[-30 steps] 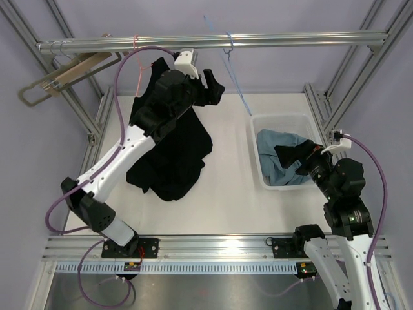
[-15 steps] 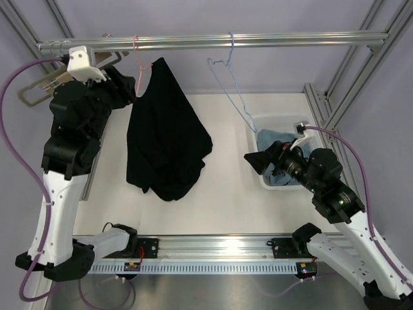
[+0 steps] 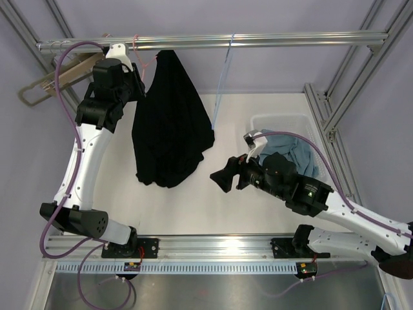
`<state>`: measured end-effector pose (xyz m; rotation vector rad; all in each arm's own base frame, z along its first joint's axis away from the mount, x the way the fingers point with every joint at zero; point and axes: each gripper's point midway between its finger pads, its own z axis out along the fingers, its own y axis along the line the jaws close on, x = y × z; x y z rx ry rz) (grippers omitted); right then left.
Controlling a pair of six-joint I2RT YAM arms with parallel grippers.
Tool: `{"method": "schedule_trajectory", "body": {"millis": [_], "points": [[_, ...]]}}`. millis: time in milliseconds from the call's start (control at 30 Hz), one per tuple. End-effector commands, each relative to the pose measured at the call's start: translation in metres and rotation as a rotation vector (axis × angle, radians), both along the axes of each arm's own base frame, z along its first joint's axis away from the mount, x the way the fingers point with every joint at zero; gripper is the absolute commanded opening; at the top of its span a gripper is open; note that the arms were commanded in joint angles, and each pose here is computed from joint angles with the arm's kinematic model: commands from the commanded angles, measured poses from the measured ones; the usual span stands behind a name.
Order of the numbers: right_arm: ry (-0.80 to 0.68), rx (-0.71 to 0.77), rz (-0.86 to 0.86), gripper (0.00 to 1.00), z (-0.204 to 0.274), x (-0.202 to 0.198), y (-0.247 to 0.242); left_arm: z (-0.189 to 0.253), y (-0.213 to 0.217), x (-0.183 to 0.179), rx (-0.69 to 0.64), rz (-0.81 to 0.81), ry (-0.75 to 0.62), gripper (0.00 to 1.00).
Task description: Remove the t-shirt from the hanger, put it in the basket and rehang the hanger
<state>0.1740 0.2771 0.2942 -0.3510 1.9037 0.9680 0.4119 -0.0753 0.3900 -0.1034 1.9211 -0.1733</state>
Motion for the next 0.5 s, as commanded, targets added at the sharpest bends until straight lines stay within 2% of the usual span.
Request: {"method": "schedule_trajectory", "body": {"millis": [0,333,467], "points": [[-0.097,0.05,-0.017,0.88,0.036,0.002,0.019,0.035,0.005,-0.006,0.015,-0.002,-0.094,0.33],[-0.108,0.032,0.034,0.88,0.037,-0.012,0.05,0.027,0.01,0.011,0.059,0.005,-0.086,0.4],[-0.111,0.028,0.026,0.88,0.037,-0.011,0.05,0.03,0.007,0.016,0.048,-0.01,-0.102,0.3]]}}
